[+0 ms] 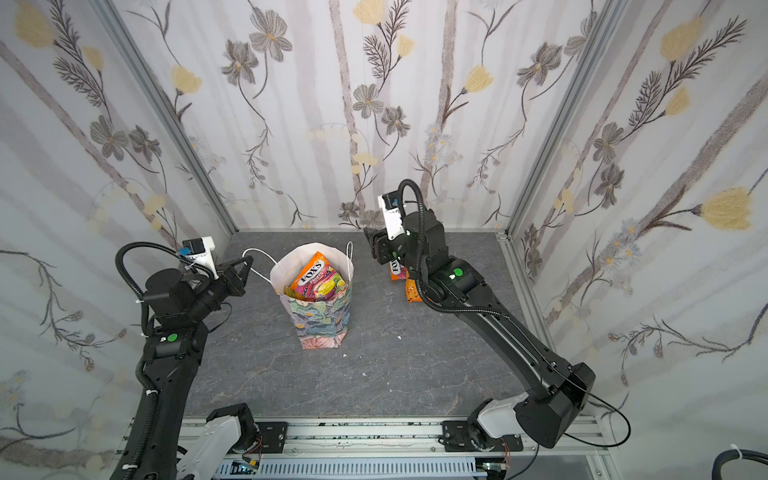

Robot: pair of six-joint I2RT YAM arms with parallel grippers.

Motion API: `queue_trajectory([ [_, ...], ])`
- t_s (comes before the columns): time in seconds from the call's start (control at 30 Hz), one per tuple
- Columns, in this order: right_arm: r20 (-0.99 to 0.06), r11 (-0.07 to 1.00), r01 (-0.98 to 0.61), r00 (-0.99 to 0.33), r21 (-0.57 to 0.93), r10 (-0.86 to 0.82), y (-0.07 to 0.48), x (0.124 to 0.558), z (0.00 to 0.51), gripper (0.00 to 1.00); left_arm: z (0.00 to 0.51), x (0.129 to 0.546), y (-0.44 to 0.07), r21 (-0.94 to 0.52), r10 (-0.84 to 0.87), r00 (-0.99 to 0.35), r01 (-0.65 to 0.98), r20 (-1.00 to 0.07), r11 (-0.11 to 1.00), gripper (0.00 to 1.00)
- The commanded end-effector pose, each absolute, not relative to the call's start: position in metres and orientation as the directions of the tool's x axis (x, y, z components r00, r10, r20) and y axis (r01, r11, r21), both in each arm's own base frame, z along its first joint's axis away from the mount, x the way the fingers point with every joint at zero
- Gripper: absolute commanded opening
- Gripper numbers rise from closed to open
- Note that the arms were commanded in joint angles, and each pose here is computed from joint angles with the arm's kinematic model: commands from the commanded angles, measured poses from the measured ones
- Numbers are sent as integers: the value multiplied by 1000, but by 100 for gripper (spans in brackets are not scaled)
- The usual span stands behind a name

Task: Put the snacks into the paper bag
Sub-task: 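Raise the right gripper out of the paper bag toward the orange crisps bag, then lower the open right gripper onto the orange crisps bag and grasp it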

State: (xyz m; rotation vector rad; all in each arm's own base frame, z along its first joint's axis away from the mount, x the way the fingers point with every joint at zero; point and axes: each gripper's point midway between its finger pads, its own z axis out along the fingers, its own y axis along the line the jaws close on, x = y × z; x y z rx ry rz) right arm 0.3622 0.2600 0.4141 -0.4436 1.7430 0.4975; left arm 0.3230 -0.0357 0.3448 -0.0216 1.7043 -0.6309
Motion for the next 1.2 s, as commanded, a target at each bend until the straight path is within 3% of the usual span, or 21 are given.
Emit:
queue_trajectory([
  [0.0, -971, 860, -487, -234, 150, 36, 230, 379, 410, 62, 360, 324, -34, -382, -336, -188, 339, -923, 860, 0],
  [0.2, -919, 914, -372, -394, 162, 3, 174, 432, 329, 69, 359, 324, -31, -380, -336, -186, 322, -923, 867, 0],
  [0.43, -853, 953, -216, -517, 211, 72, 125, 473, 266, 65, 359, 325, -30, -376, -333, -184, 314, -925, 872, 0],
  [0.87, -739, 963, -48, -651, 266, 172, 60, 499, 171, 65, 358, 325, -28, -377, -334, -185, 306, -924, 875, 0],
  [1.17, -670, 948, -32, -715, 317, 199, 57, 516, 117, 64, 358, 325, -28, -377, -334, -186, 304, -924, 875, 0],
])
